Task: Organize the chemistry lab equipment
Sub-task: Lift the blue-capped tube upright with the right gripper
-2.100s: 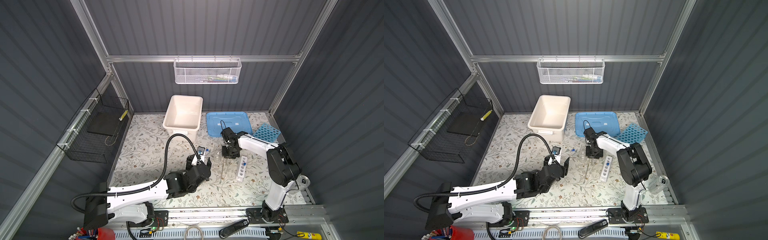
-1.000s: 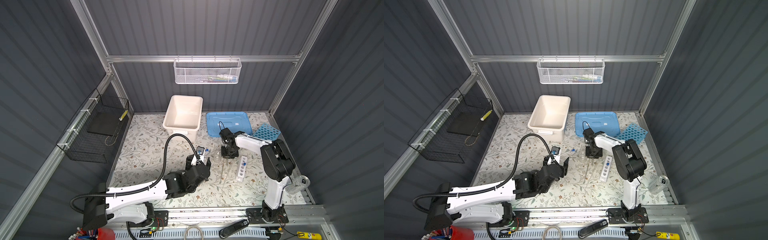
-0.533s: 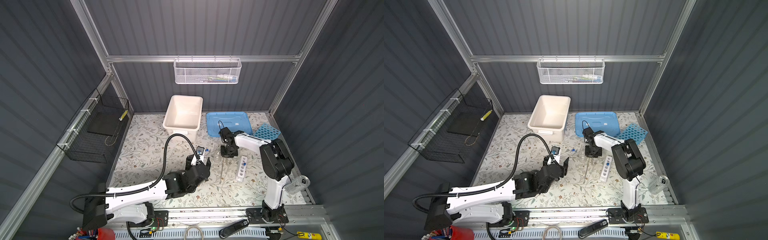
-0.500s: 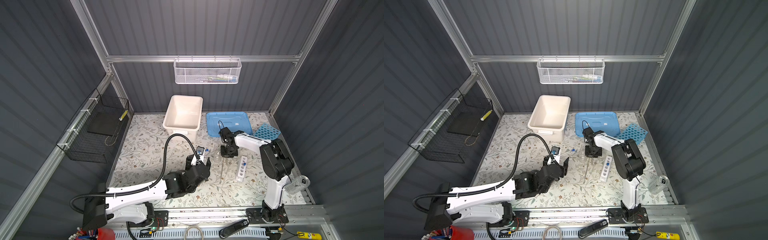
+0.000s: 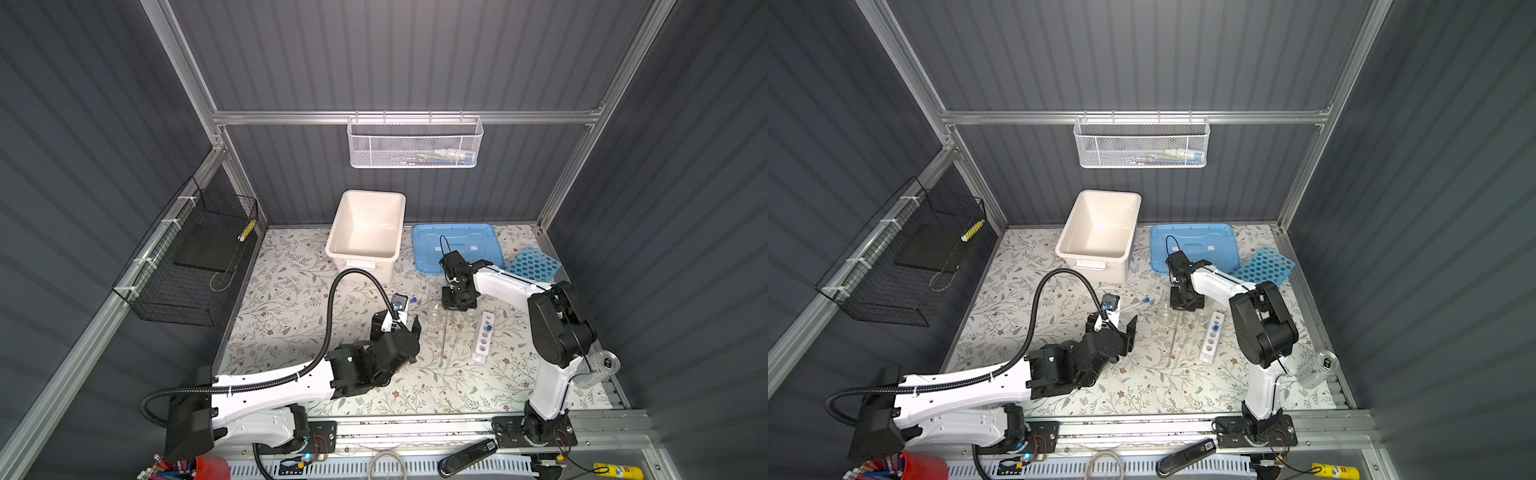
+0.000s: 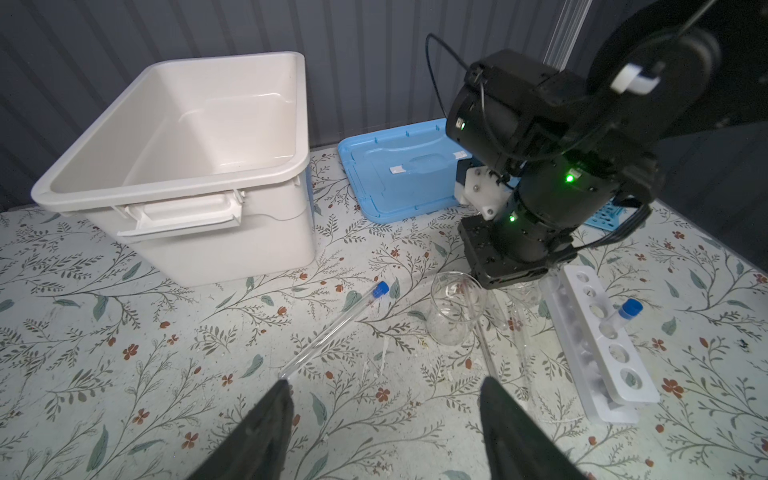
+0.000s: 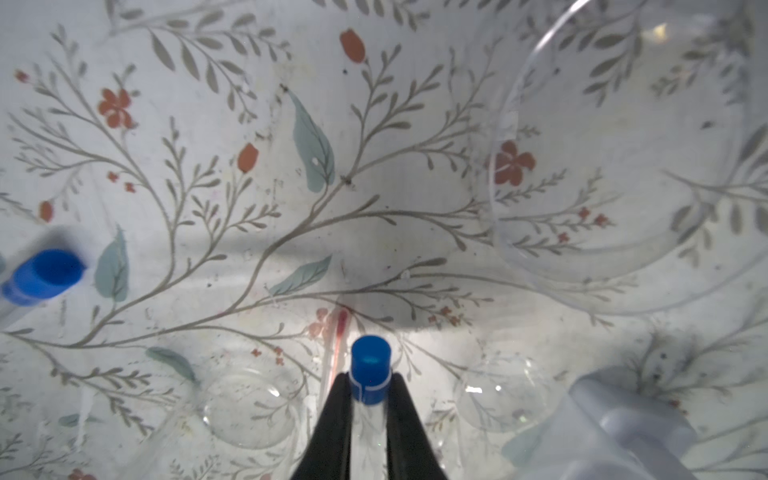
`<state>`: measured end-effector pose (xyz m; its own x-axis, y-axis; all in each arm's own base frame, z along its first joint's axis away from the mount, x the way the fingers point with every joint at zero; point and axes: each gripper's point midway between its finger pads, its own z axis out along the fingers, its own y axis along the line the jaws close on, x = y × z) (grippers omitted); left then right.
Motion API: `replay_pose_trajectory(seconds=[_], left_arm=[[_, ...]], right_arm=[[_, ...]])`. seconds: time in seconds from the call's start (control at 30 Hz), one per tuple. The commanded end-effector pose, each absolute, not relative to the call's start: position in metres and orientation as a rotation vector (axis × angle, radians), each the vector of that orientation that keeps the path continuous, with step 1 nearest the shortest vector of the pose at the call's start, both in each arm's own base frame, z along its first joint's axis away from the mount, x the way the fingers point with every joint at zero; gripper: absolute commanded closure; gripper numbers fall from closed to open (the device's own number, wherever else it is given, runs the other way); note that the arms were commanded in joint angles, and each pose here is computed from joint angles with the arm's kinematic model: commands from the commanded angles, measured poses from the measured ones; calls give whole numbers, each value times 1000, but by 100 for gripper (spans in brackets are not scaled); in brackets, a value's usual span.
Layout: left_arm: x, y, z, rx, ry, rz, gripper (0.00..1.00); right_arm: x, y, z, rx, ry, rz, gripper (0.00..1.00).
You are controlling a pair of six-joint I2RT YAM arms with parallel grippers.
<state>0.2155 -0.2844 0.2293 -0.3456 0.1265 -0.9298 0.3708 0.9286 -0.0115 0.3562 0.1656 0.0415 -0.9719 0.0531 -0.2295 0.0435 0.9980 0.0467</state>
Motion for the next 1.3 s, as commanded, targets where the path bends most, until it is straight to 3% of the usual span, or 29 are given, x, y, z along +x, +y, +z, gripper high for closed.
replay_pose_trajectory(seconds=[0.0, 0.63, 1.03, 1.27], left_arm=[[217, -279, 231, 340, 1923, -257, 28], [216, -312, 235, 416, 1920, -339, 30], [210, -360, 244, 535, 1886, -477, 31], [204, -362, 255, 545, 1860, -547, 31]], right_arm=[[358, 159, 58, 75, 2877, 41, 86], [353, 143, 159, 100, 2474, 149, 87], [318, 114, 187, 204, 2244, 121, 88], [293, 107, 200, 200, 2082, 133, 87]])
